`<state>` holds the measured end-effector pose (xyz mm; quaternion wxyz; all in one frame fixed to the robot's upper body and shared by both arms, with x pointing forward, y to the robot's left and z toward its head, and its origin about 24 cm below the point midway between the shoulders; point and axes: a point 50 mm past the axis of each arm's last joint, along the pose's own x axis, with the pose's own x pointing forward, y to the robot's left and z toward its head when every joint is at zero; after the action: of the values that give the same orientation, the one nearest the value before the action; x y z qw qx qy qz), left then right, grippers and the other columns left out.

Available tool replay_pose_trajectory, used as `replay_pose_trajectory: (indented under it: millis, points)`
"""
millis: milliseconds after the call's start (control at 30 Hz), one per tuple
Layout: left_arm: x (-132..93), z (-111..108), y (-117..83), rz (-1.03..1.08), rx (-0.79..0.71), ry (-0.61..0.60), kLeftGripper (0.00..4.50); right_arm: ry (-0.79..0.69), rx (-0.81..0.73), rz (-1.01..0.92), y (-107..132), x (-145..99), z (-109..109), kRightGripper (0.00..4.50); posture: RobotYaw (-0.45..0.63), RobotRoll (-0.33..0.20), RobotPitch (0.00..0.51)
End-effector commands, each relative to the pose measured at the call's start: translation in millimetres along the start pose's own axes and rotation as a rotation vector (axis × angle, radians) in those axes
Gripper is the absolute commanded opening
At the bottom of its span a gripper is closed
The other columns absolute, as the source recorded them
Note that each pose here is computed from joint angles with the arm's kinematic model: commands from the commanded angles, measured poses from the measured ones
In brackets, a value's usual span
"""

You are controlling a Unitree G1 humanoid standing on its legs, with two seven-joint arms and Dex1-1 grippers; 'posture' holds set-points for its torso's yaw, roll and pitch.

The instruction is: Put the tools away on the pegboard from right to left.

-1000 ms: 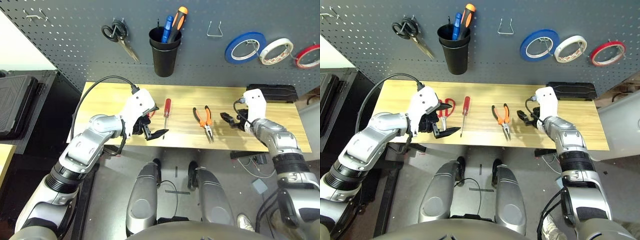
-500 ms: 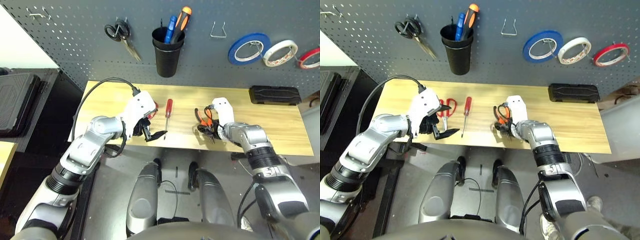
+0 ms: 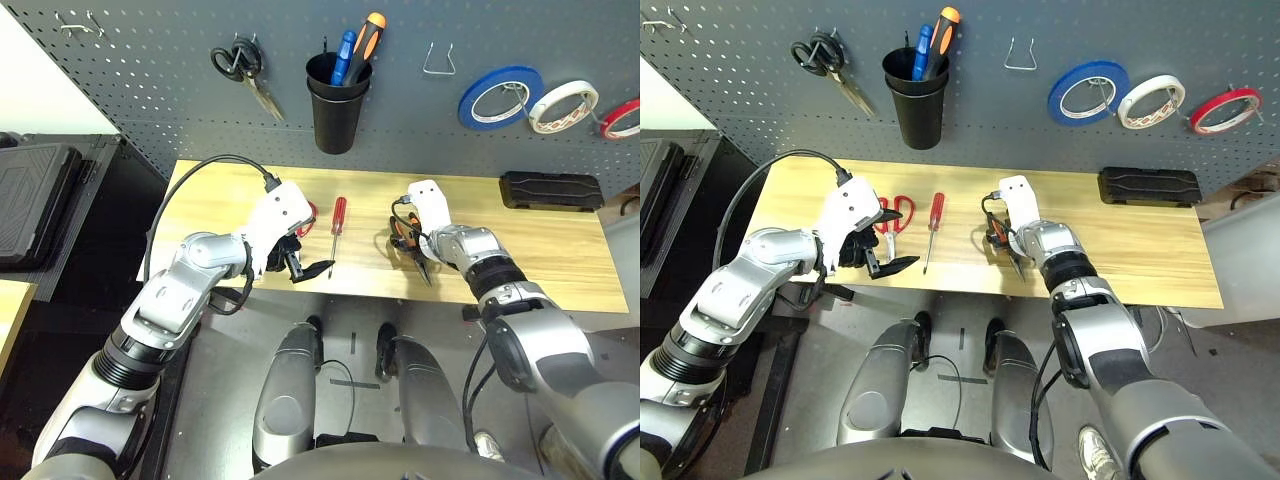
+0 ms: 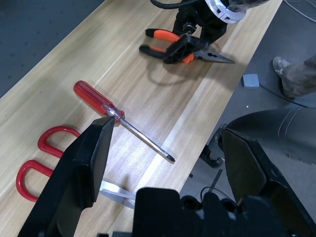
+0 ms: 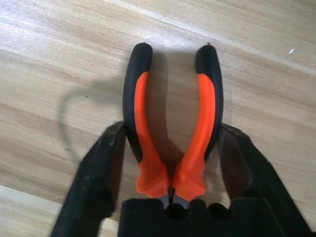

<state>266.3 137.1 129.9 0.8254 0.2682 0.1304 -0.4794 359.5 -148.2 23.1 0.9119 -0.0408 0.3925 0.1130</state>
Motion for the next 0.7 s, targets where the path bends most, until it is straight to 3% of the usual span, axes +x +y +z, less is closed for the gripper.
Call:
replay_pose_trajectory:
  millis: [33,300,433,700]
  points:
    - [-0.2,-0.6,-6.5,-0.014,0.0,0.001,4.5,0.093,0.014,-0.002,-1.1,5.4,-25.2,3.04,0.3,0.0,0.307]
    - [-3.5,5.8,-4.0,0.011,-0.014,-0.067,4.5,-0.128,-0.064,0.05,-13.5,-11.5,0.5,3.04,0.29,0.0,0.304]
    - [-12.0,21.6,-0.7,0.036,-0.022,-0.211,4.5,-0.286,-0.107,0.128,-22.5,-39.5,16.0,3.04,0.28,0.0,0.3]
    - [-31.3,53.5,0.8,0.072,-0.027,-0.493,4.5,-0.501,-0.241,0.226,-37.4,-87.7,20.4,3.04,0.27,0.0,0.289]
